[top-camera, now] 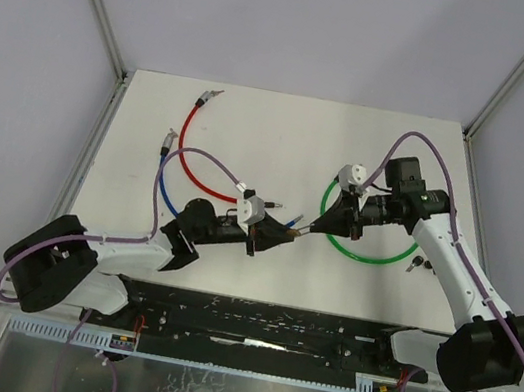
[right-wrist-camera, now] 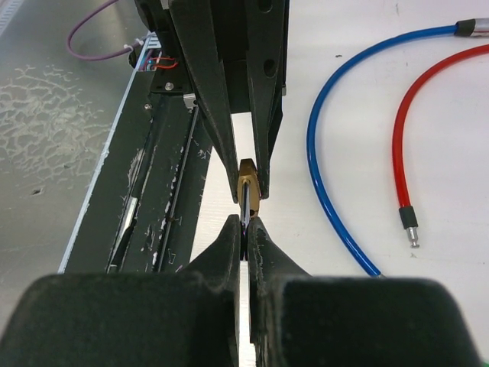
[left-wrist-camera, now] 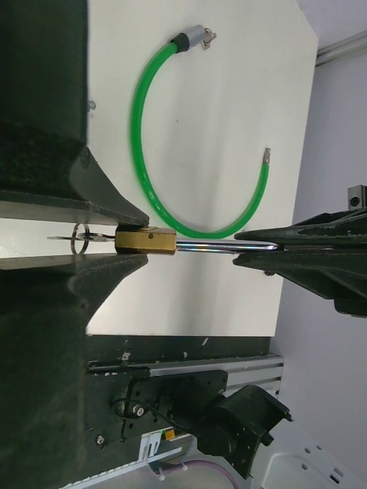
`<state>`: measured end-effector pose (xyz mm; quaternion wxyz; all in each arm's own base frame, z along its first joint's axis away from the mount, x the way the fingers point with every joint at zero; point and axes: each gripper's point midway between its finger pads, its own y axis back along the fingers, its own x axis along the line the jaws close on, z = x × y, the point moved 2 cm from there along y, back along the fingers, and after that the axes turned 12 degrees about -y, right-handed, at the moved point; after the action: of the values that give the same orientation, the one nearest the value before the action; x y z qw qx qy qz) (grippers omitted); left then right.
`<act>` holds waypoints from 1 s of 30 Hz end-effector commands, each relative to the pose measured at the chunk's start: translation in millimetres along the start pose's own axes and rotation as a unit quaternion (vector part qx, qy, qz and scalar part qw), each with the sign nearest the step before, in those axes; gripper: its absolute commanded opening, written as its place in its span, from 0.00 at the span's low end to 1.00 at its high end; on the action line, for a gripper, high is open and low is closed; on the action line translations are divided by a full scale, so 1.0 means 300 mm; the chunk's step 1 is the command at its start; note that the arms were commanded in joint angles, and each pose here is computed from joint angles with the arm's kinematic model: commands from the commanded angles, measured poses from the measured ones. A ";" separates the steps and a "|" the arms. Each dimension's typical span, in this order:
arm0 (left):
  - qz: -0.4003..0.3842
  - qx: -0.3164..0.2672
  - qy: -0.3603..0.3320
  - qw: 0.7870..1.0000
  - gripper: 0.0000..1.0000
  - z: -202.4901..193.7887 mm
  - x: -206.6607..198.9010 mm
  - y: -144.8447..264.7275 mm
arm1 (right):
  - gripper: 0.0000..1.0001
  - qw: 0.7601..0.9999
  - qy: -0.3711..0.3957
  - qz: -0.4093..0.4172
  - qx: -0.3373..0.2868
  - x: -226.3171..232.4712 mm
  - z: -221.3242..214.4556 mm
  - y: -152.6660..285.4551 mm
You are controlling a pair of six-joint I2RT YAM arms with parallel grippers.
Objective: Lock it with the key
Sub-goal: Lock the lock.
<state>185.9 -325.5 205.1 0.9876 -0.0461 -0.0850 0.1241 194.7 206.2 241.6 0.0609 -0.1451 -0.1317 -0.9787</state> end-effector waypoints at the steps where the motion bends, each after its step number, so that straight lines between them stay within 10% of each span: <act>1: 0.001 -0.068 -0.038 0.997 0.00 0.131 0.038 -0.031 | 0.00 0.999 -0.009 0.039 0.003 0.028 -0.015 -0.061; 17: -0.102 -0.079 -0.023 0.991 0.00 0.147 -0.012 0.019 | 0.00 0.999 0.018 -0.017 0.039 -0.051 -0.065 -0.060; 30: -0.023 -0.054 -0.042 0.997 0.01 0.120 0.140 -0.033 | 0.00 0.999 -0.016 0.034 0.038 -0.065 -0.148 -0.157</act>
<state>195.1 -311.5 174.3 0.9971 0.0030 -0.0289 0.0706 202.3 224.3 202.1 0.0652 -0.1389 -0.1622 -0.9748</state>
